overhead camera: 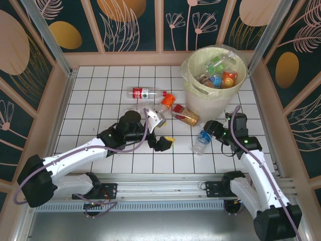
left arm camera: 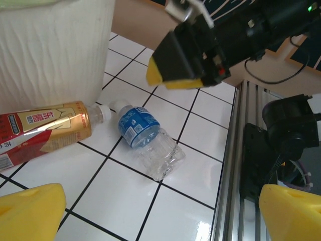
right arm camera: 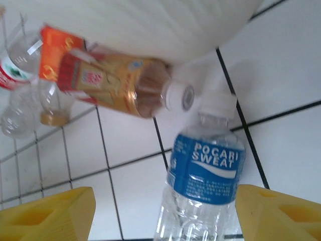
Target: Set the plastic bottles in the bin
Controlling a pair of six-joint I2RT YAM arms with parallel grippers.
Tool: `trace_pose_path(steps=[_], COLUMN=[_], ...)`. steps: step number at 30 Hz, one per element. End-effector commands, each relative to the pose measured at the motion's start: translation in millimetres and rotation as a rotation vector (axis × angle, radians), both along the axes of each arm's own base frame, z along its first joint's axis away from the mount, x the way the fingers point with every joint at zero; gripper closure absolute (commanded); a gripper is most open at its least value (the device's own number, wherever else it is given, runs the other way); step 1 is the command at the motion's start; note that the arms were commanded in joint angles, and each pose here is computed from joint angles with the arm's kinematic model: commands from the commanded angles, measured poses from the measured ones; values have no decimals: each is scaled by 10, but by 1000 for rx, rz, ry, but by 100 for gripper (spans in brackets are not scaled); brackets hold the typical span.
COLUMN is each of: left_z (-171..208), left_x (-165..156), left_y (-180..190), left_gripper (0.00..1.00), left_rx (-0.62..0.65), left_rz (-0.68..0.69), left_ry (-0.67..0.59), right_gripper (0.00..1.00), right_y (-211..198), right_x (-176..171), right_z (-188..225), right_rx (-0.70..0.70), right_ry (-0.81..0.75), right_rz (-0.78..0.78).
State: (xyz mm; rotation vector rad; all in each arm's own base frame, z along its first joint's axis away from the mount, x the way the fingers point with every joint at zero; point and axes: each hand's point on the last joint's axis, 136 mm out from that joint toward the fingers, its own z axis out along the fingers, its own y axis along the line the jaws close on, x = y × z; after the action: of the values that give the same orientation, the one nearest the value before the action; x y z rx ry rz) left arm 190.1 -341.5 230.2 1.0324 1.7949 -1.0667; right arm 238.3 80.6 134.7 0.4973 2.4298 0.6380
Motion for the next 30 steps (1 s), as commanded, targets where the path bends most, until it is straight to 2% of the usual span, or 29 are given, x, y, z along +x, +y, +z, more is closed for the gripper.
trace_pose_path(steps=[1, 12, 24, 30], left_z=[14, 28, 25, 85], left_x=[-87, -102, -103, -101], left_y=[4, 24, 27, 27], left_gripper=[1, 1, 1, 1], left_rx=[-3, -8, -14, -38], left_rz=[-41, -39, -34, -29], left_ry=[-34, -33, -24, -34], right_gripper=[24, 24, 25, 35], right_y=[91, 72, 176, 114], right_x=[34, -8, 18, 32], right_z=[-133, -643, -890, -882], right_rx=[32, -14, -8, -46], right_ry=[11, 89, 120, 102], right_rz=[-35, -102, -81, -93])
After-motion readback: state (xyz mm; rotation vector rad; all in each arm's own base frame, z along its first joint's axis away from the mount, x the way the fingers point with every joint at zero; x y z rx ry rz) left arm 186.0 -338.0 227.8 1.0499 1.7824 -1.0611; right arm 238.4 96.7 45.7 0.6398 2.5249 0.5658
